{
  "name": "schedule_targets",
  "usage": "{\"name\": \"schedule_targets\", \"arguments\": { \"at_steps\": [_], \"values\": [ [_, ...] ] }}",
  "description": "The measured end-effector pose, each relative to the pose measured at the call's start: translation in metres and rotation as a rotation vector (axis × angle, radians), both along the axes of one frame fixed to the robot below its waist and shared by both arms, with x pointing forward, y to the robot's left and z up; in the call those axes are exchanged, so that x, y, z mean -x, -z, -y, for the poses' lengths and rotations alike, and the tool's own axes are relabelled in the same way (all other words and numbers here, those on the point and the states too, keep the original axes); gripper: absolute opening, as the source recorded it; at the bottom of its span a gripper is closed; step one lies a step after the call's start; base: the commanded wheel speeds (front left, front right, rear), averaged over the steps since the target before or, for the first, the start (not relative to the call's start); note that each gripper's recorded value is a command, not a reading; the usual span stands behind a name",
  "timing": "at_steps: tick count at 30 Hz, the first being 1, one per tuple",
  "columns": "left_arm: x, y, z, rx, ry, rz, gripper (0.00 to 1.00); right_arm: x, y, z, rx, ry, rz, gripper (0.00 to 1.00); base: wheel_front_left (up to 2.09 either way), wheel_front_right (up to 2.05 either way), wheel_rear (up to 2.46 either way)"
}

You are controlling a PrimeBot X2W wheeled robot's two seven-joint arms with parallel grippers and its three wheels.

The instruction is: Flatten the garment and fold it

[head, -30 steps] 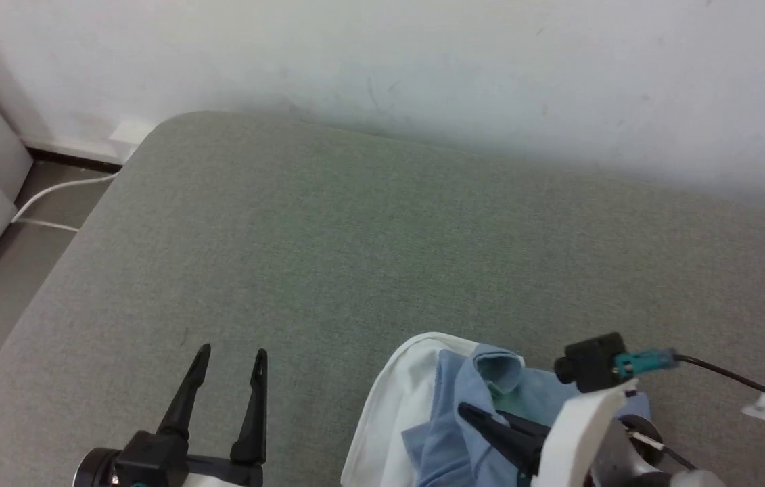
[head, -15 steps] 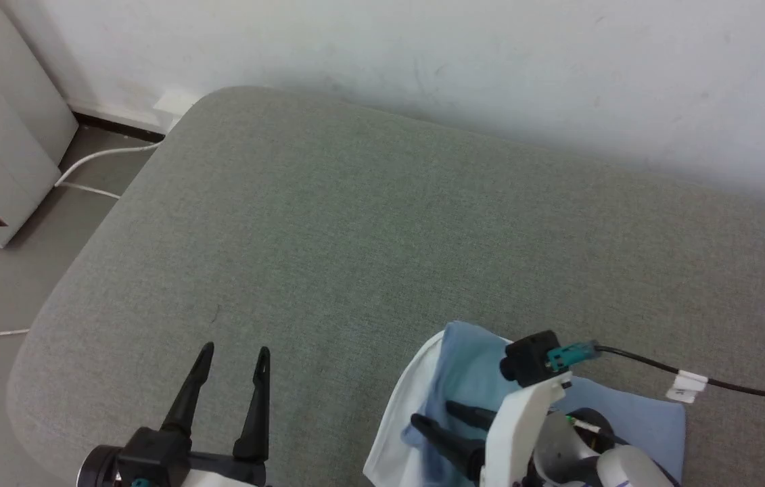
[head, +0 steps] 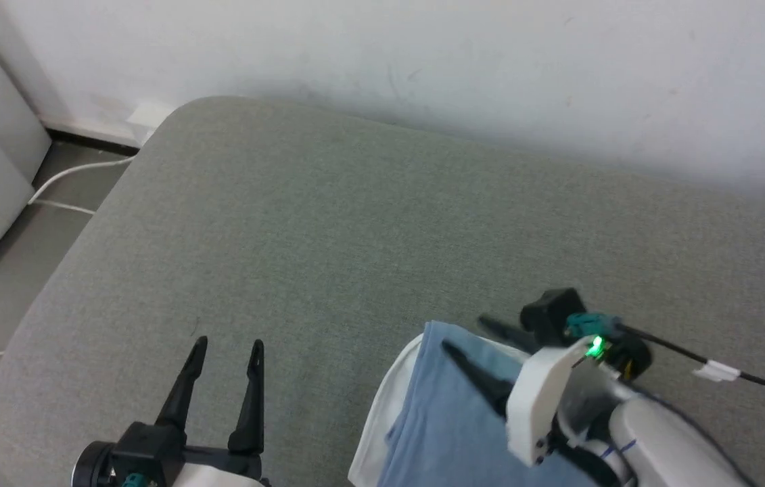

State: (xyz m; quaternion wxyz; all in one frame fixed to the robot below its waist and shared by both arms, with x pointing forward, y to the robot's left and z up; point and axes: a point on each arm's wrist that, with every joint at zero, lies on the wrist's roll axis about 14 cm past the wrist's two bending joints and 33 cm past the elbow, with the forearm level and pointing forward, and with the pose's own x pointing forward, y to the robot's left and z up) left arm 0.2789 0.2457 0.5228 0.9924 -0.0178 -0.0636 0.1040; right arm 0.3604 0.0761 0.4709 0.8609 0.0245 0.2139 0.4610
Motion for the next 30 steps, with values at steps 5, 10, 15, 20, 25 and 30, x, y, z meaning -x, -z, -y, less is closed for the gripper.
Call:
{"name": "schedule_targets", "arguments": {
  "at_steps": [5,10,15,20,25,30],
  "values": [
    [-0.004,-0.004,0.005,0.0,0.024,0.019,1.0,-0.045,-0.044,0.038,0.078,0.061,0.368,1.0,0.0,0.0,0.0],
    [-0.012,-0.01,0.011,-0.002,0.057,0.041,1.0,-0.068,-0.074,0.085,0.093,0.187,0.521,1.0,0.0,0.0,0.0],
    [-0.021,-0.016,0.024,-0.003,0.107,0.063,1.0,-0.082,-0.103,0.146,0.155,0.323,0.678,1.0,0.0,0.0,0.0],
    [-0.028,-0.019,0.033,0.005,0.141,0.076,1.0,-0.071,-0.123,0.204,0.093,0.523,0.737,1.0,0.0,0.0,0.0],
    [-0.034,-0.021,0.037,0.006,0.16,0.08,1.0,-0.041,-0.117,0.237,0.025,0.679,0.735,1.0,0.0,0.0,0.0],
    [-0.04,-0.016,0.044,0.002,0.188,0.063,1.0,-0.014,-0.095,0.252,-0.026,0.802,0.664,1.0,0.0,0.0,0.0]
  ]
}}
